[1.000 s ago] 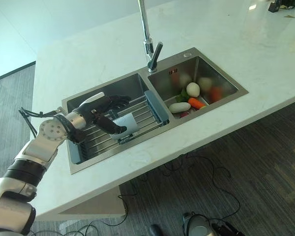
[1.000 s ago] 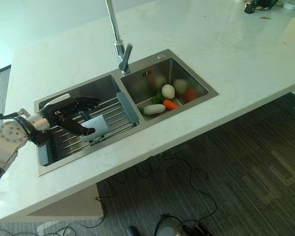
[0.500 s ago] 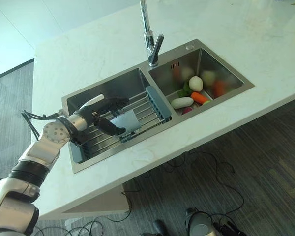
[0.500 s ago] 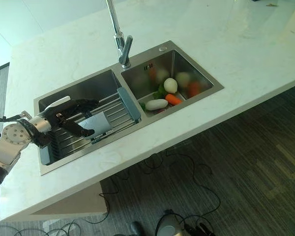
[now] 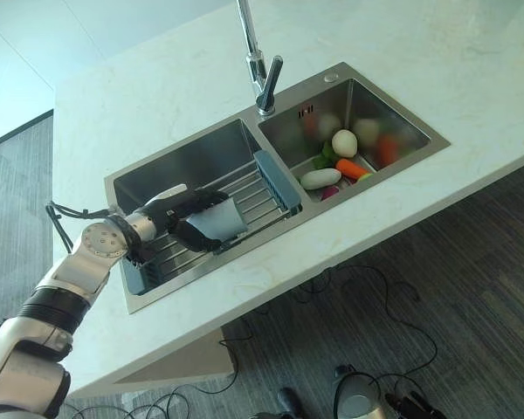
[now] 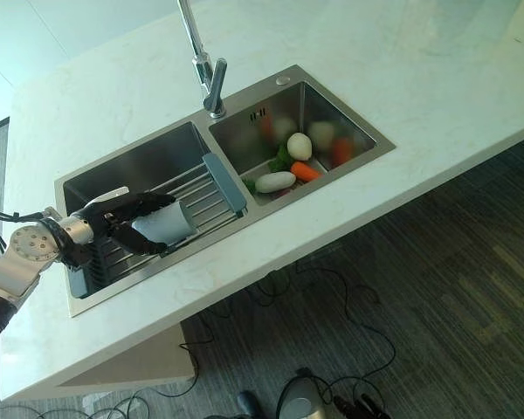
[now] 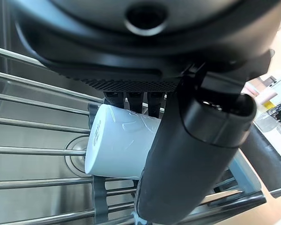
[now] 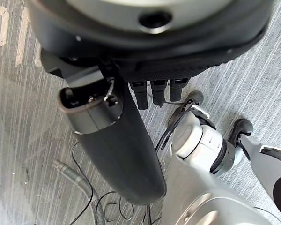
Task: Place the dishes in the dishwasher.
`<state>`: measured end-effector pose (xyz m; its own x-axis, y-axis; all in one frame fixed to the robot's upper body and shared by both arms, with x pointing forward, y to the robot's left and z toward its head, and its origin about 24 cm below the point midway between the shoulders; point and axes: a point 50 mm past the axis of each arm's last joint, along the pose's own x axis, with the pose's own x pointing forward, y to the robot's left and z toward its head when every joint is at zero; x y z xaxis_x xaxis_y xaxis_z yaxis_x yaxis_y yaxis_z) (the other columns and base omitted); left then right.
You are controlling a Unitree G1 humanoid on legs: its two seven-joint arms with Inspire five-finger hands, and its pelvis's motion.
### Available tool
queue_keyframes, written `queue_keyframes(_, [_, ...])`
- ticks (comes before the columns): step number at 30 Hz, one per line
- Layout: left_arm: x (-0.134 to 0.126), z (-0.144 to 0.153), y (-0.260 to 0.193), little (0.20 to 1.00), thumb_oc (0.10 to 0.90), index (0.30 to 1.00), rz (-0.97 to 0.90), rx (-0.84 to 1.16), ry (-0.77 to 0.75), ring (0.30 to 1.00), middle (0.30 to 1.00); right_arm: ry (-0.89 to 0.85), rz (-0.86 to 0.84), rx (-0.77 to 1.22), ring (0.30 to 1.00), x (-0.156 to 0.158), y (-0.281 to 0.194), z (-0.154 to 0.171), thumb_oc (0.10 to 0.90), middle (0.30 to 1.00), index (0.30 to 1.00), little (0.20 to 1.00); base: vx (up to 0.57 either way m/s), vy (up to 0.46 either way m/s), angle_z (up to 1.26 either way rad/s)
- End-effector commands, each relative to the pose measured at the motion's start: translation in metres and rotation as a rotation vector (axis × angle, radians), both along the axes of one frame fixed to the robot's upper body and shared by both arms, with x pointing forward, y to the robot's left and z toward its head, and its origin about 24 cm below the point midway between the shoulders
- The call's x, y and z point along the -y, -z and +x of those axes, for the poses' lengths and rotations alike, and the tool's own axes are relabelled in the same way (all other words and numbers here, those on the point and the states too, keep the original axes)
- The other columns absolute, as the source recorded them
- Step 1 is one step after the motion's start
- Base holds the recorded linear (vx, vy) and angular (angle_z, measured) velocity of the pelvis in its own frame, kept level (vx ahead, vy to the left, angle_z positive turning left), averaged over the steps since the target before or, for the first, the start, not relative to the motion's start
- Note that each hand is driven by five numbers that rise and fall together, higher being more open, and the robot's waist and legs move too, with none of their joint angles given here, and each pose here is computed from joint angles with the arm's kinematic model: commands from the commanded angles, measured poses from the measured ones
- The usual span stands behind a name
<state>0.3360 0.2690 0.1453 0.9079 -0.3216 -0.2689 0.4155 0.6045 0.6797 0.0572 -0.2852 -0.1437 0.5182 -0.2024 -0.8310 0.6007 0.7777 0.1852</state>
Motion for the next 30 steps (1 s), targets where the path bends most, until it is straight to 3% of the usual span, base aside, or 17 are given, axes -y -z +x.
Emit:
queue_keyframes(1, [0.002,0.011,-0.043,0.9,0.8,0.9,0.002,0.167,0.002,0.9,0.9,0.067,-0.053,0.009,0.9,0.023,-0.009,-0.024,0.8,0.9,0.9,0.9,0.0,0.0,0.0])
queue_keyframes(11, [-0.001,0.01,-0.038,0.9,0.8,0.9,0.034,0.133,-0.012,0.9,0.9,0.089,-0.061,0.02,0.9,0.032,-0.014,-0.027,0.8,0.9,0.9,0.9,0.02,0.002,-0.05])
queue_keyframes(30, [-0.009,0.014,-0.05,0.9,0.8,0.9,0.163,0.189,-0.062,0.9,0.9,0.017,-0.11,0.165,0.9,0.053,-0.034,0.012,0.8,0.9,0.9,0.9,-0.04,0.017,-0.08])
